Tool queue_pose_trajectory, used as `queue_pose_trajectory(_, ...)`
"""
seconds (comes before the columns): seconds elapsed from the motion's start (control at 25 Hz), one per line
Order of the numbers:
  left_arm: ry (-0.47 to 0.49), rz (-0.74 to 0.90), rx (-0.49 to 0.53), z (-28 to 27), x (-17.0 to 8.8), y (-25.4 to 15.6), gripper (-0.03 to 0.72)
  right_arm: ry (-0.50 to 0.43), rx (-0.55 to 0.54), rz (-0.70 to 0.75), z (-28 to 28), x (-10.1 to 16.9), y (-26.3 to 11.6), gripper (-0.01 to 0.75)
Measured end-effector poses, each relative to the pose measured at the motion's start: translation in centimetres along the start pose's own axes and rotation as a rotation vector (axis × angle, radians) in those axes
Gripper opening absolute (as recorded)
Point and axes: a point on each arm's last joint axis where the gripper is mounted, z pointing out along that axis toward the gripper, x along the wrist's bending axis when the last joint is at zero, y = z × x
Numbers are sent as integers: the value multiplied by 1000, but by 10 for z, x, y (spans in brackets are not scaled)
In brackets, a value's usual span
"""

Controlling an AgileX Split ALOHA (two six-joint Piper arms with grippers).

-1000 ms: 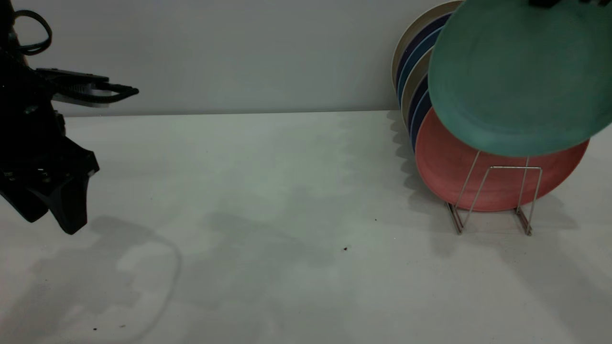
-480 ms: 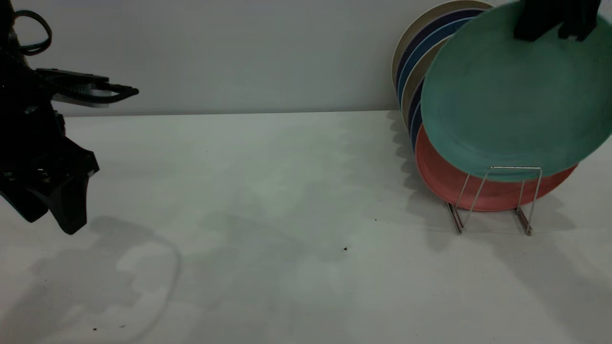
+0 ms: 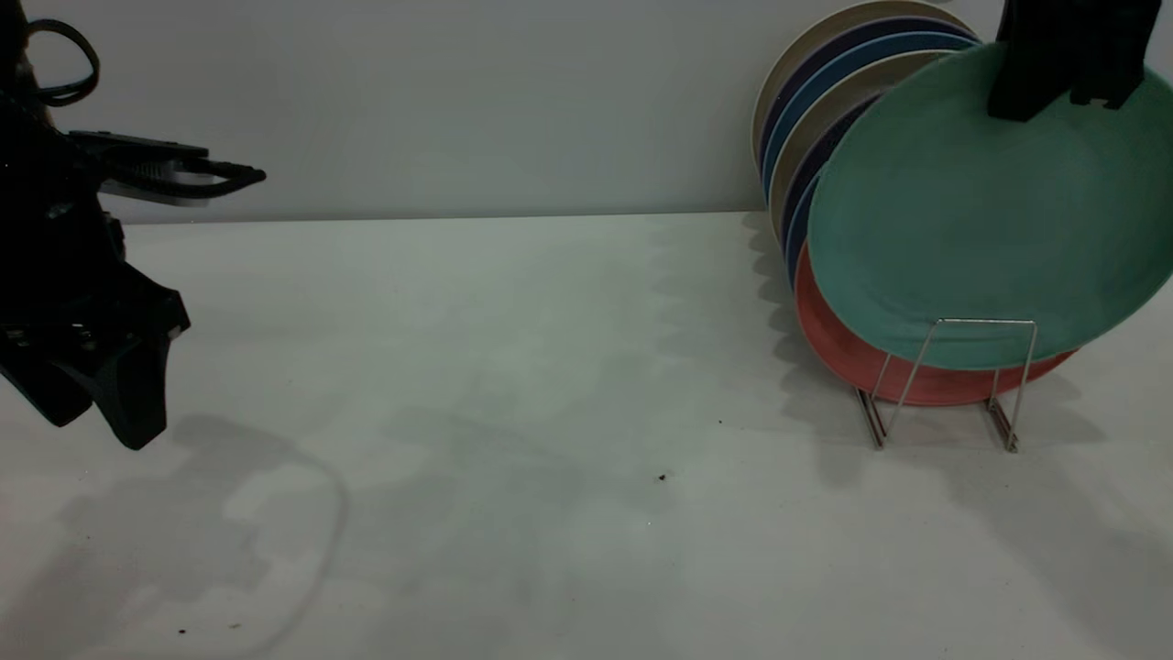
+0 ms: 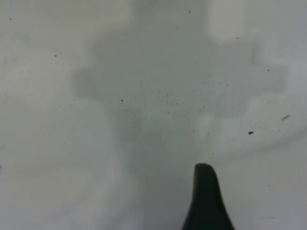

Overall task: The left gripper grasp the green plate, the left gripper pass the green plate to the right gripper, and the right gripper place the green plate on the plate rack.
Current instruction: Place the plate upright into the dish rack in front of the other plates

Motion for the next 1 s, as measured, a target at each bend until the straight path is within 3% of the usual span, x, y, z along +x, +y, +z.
queue_pose_trajectory(0.2,0,0,0,0,0,0,551,47,-5,32,0,4,1,253)
queue_pose_trajectory(0.44,0,-10,0,0,0,0,551,109,3,65,-1,10,0,261)
queue_pose_trajectory(0.6,0,-21,0,0,0,0,551,138,6,170,-1,12,1,263)
queue_pose_trajectory(0.76,0,-24,0,0,0,0,551,176,32,375,-3,16,0,290)
queue_pose_trajectory(0.84,21,-34,3,0,2,0,551,203,64,550,-5,19,-1,327)
queue_pose_trajectory(1.0,124,-91,-1,-5,11,0,551,260,172,883,-8,26,-4,408)
